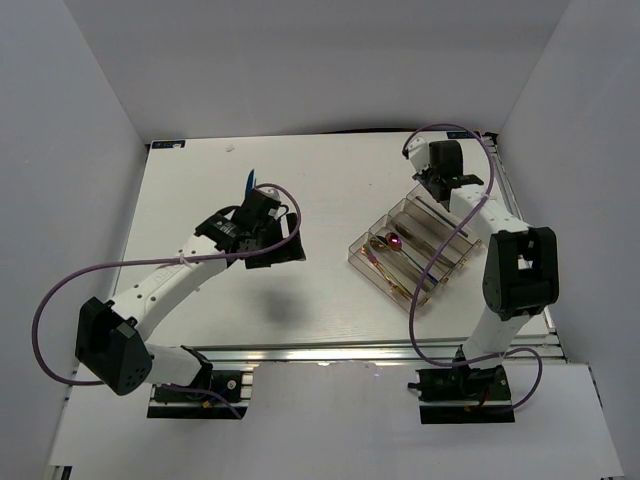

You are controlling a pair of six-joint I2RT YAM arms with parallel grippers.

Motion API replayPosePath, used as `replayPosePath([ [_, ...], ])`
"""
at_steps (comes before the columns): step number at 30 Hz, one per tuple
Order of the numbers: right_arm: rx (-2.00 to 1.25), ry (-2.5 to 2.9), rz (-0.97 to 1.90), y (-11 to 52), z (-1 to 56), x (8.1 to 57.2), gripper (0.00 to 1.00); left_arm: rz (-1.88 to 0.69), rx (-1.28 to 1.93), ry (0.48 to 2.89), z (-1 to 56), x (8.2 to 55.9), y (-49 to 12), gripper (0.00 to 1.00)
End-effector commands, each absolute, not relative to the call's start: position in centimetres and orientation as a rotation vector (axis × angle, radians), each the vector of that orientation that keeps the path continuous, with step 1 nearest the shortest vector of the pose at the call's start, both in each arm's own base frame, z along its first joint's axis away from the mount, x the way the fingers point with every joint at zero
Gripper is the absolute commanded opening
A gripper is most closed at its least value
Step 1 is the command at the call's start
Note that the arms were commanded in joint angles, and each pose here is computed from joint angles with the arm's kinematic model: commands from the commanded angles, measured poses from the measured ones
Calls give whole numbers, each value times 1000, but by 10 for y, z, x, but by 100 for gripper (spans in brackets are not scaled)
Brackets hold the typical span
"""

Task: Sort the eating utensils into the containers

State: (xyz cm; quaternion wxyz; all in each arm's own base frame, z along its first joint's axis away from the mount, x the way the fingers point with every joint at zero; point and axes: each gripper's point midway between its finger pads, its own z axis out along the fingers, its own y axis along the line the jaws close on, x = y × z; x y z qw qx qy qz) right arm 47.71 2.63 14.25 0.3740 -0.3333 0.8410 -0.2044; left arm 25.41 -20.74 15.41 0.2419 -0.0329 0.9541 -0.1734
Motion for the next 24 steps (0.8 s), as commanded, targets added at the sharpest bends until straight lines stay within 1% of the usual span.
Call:
replayPosePath([
  [1, -878, 2057, -513, 37, 148, 503, 0, -495, -48, 2593, 160, 247, -205, 98],
  [5, -885, 2086, -468, 43, 136, 503, 0, -475, -46, 2597, 159, 245, -201, 98],
  [9, -930, 2153, -437, 40, 113, 492, 0, -443, -50, 2590, 161, 245, -195, 98],
  [11, -932, 2176, -442, 35, 106, 489, 5, -431, -36, 2600, 159, 243, -193, 98],
  [12, -931, 2179, -442, 34, 105, 488, 14, -410, -24, 2611, 158, 242, -191, 98],
  [13, -921, 2174, -451, 33, 108, 489, 20, -389, -28, 2609, 157, 243, -188, 98],
  [14, -929, 2173, -446, 34, 108, 488, 22, -383, -26, 2605, 158, 243, -187, 98],
  [15, -929, 2169, -434, 35, 111, 489, 28, -379, -26, 2598, 159, 244, -186, 98],
  [16, -930, 2172, -431, 35, 111, 488, 35, -369, -32, 2593, 159, 245, -184, 98],
  [17, -931, 2178, -428, 36, 111, 486, 45, -371, -31, 2587, 161, 246, -184, 98],
  [18, -932, 2175, -423, 37, 112, 486, 89, -362, -31, 2585, 161, 247, -183, 98],
  [22, -919, 2168, -415, 38, 116, 485, 89, -319, -37, 2571, 165, 254, -178, 98],
  [24, -869, 2148, -396, 40, 130, 487, 90, -250, -75, 2554, 167, 261, -165, 98],
])
